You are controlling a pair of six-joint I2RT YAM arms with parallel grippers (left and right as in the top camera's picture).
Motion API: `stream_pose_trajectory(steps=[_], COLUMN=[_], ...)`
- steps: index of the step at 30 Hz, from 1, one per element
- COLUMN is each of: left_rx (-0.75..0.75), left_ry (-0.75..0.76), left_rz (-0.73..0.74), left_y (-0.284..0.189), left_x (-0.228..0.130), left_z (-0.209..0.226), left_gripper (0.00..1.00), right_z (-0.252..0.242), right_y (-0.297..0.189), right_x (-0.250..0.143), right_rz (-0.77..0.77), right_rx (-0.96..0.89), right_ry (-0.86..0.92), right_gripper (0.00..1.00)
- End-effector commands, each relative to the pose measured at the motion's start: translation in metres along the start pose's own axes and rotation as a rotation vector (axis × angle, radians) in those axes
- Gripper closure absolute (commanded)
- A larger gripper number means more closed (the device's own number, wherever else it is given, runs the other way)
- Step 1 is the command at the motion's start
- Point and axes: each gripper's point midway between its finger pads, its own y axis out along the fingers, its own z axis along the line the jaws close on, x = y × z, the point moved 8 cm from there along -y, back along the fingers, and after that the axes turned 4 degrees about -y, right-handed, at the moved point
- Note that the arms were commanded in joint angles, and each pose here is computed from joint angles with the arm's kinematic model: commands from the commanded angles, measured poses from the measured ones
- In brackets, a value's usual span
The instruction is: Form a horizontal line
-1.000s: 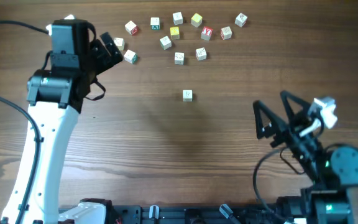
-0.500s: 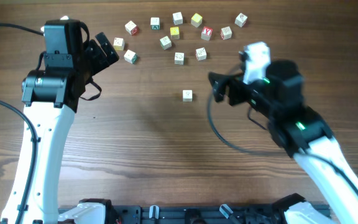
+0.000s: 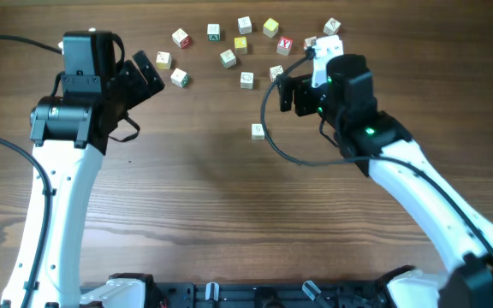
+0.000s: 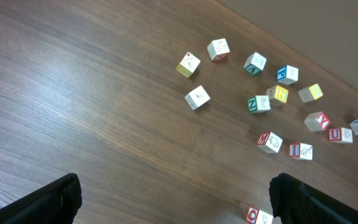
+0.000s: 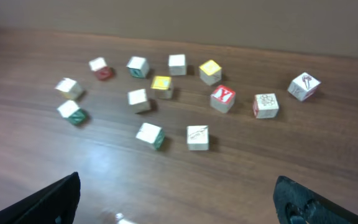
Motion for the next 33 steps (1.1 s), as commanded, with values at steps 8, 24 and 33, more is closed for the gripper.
stream_pose_trajectory(steps=[8,24,33], left_rx=[-0.012,-0.012,-0.012], left_ry=[-0.015,-0.015,-0.015], left_rz=[-0.008,-0.008,-0.008], left_y=[-0.006,-0.006,-0.006], left_x=[0.001,0.001,0.001], left_z=[0.001,0.001,0.001], left_gripper=[0.0,0.0,0.0], right_z=[-0.005,-0.016,-0.011], right_y=[0.108,0.192,0.194], right_x=[-0.022,-0.073,-0.075], right_rz=[0.063,0.105,0.104], right_rx=[-0.061,-0.014,0.04], right_ry=[-0.124,-0.075,-0.071], right_gripper=[0.0,0.34,0.59])
